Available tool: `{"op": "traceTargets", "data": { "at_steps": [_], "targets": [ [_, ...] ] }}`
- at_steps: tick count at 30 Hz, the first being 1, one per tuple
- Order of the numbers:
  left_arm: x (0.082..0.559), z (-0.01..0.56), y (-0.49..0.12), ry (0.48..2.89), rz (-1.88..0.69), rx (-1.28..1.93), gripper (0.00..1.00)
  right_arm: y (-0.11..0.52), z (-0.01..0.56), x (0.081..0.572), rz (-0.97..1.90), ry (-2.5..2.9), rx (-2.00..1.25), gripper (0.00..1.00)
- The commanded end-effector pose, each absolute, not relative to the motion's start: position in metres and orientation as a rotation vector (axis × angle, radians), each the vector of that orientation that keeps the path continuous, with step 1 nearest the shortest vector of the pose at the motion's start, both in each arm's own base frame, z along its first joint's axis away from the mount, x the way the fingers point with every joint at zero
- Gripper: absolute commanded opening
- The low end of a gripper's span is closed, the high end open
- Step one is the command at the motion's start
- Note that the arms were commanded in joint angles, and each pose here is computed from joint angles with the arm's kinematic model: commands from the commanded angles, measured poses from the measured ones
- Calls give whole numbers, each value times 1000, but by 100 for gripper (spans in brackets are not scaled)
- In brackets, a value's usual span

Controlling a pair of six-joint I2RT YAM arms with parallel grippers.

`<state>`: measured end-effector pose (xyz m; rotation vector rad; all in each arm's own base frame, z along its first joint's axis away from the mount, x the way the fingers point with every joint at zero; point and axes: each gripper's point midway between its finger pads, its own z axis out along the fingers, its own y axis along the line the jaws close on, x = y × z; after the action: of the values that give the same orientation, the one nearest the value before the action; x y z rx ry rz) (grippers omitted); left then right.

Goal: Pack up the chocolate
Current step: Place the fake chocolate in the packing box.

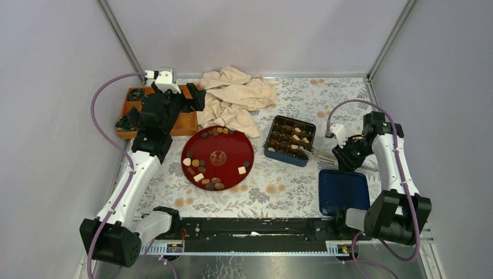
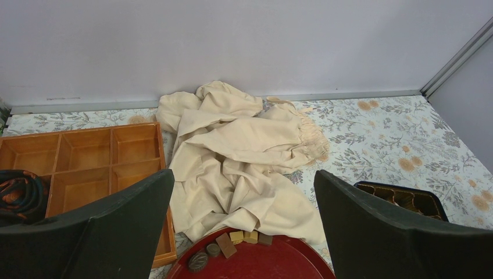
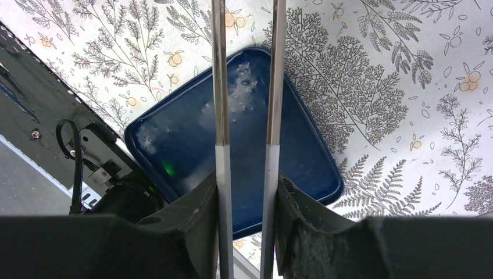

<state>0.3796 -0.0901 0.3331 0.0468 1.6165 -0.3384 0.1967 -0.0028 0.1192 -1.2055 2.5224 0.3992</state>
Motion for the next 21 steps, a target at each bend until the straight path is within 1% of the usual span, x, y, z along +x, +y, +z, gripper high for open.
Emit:
{"op": "traceTargets", "data": {
  "at_steps": [1, 9, 15, 18, 21],
  "targets": [
    [380, 343, -91, 1569, -322, 67, 99, -5, 122, 196, 386, 2518, -1209, 41],
    [380, 343, -91, 1567, -321, 65, 99, -2, 129, 198, 407, 2501, -1198, 42],
    [380, 344, -94, 1568, -334, 76, 99, 15, 152, 206, 492, 2417, -1146, 39],
    [378, 342, -110, 1561, -421, 127, 99, 37, 169, 214, 625, 2329, -1061, 36],
    [374, 338, -144, 1590, -644, 191, 99, 62, 184, 226, 789, 2231, -931, 34]
  ]
}}
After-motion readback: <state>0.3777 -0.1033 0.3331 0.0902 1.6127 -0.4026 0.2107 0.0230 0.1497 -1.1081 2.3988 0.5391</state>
